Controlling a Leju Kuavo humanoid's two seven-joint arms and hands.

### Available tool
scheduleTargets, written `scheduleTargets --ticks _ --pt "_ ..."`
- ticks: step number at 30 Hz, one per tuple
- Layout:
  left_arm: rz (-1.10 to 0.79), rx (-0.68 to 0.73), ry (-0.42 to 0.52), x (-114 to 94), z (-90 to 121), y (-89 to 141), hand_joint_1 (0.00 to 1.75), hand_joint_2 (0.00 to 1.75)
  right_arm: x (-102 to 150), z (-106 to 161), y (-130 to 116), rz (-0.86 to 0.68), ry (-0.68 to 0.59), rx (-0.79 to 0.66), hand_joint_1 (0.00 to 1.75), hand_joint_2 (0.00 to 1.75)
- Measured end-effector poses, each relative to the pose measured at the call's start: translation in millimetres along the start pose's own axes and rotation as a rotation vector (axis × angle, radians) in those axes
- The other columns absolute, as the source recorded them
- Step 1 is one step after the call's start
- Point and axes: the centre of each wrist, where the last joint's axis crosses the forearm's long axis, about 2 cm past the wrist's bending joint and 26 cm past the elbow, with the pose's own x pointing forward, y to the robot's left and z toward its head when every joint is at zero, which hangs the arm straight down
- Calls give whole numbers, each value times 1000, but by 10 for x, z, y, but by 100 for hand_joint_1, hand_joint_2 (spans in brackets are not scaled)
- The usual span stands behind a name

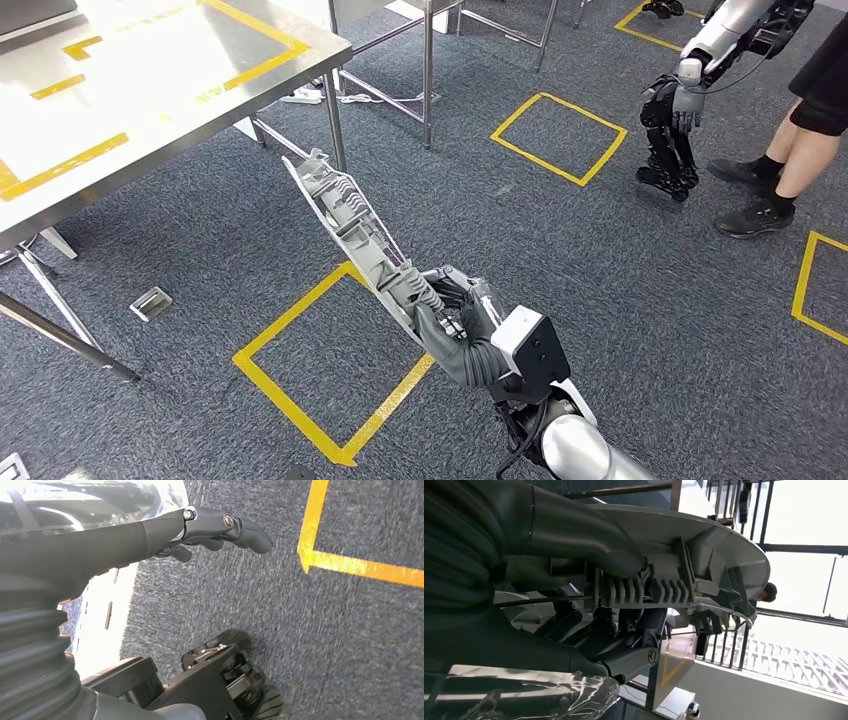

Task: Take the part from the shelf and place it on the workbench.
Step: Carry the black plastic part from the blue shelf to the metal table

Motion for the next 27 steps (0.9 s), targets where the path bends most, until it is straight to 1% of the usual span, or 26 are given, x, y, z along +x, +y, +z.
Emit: scheduleTargets --ticks 11,20,27 --pt "0 -4 -9 34 -8 -9 0 175 1 1 7 -4 1 -4 175 175" --pt "-5 -7 14 -80 28 -12 0 175 -5 1 17 -6 2 -1 175 175" --pt "-11 -2 1 -46 11 13 0 175 3 -17 -1 -2 -3 1 175 175"
